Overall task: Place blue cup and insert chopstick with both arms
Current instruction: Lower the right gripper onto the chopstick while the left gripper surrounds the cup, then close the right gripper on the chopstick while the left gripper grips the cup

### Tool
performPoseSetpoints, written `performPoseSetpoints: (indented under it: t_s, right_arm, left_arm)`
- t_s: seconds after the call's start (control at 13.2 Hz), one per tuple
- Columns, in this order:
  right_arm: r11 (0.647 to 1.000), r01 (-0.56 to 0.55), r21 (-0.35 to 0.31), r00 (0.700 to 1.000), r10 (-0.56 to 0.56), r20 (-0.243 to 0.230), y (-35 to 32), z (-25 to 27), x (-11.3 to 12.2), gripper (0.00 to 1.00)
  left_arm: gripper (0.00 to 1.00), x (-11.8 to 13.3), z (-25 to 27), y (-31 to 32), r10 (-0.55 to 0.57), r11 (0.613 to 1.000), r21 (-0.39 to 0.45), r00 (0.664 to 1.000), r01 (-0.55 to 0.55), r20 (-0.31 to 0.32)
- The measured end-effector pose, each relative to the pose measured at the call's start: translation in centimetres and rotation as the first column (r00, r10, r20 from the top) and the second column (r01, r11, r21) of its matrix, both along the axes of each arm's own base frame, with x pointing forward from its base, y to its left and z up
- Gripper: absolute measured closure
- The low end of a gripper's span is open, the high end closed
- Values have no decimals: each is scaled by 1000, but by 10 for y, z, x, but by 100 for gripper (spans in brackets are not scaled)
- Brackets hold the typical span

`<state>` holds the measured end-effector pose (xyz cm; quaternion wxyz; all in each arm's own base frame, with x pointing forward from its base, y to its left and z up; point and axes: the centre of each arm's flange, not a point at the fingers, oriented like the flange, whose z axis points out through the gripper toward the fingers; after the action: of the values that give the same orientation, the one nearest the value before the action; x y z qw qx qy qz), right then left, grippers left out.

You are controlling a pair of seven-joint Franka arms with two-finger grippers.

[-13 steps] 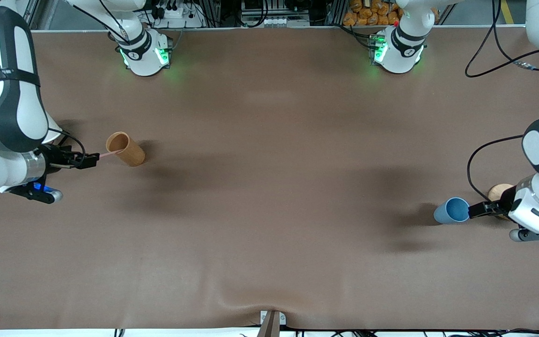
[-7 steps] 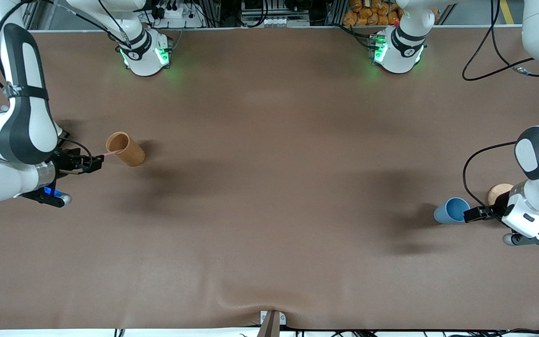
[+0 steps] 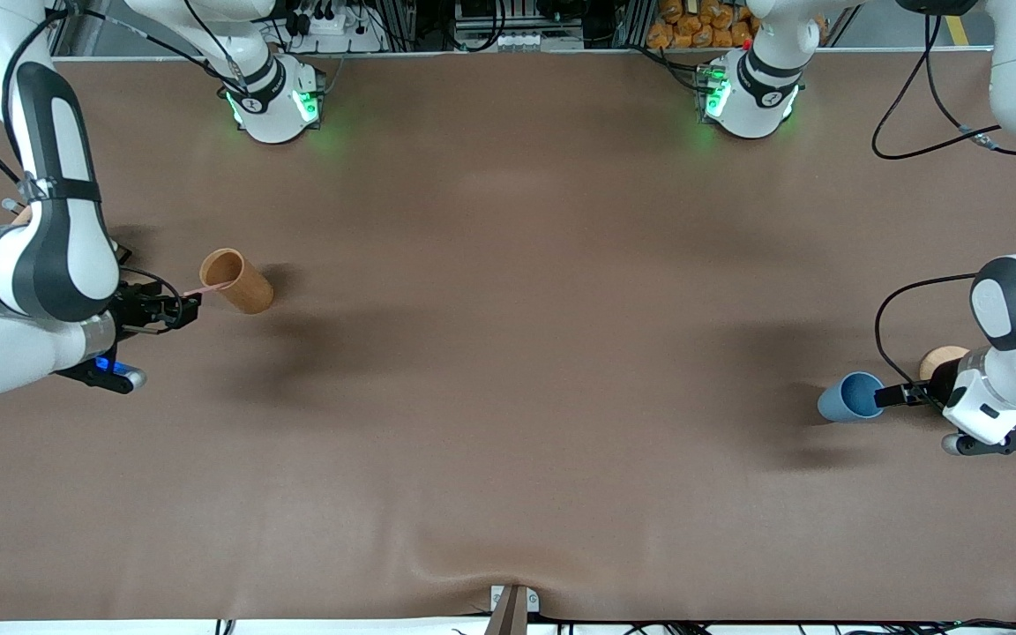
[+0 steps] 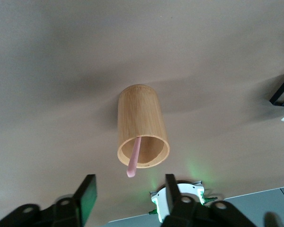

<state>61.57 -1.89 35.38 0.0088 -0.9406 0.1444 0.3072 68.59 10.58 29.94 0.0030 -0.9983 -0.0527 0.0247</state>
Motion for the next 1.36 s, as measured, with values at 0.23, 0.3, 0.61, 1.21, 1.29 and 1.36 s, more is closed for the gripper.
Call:
performPoseSetpoints:
  t_s: [0.23, 0.3, 0.61, 1.21, 1.29, 1.36]
  right_arm:
    - [1000, 1, 4, 1000, -1, -13, 1, -8, 0, 44]
    - [1000, 1, 5, 1000, -1, -15, 1, -9, 0, 49]
    - [1000, 2, 7, 1000, -2, -19, 1, -12, 0, 57]
    - [1000, 3, 7, 1000, -3, -30, 1, -17, -2, 70]
    - [1000, 3, 7, 1000, -3, -31, 1, -17, -2, 74]
    - [1000, 4, 7, 1000, -3, -31, 1, -17, -2, 74]
  left_arm:
    - [0, 1, -5, -10, -11, 1000, -4, 1000, 11, -8]
    - [0, 0, -10, -13, -14, 1000, -6, 1000, 13, -16]
    - [0, -1, -29, -15, -16, 1000, -12, 999, 16, -42]
    - [5, -2, -34, -16, -16, 1000, -14, 999, 16, -51]
    - [7, -4, -38, -16, -16, 1000, -15, 998, 16, -58]
    - [17, -5, -42, -16, -17, 1000, -16, 998, 15, -65]
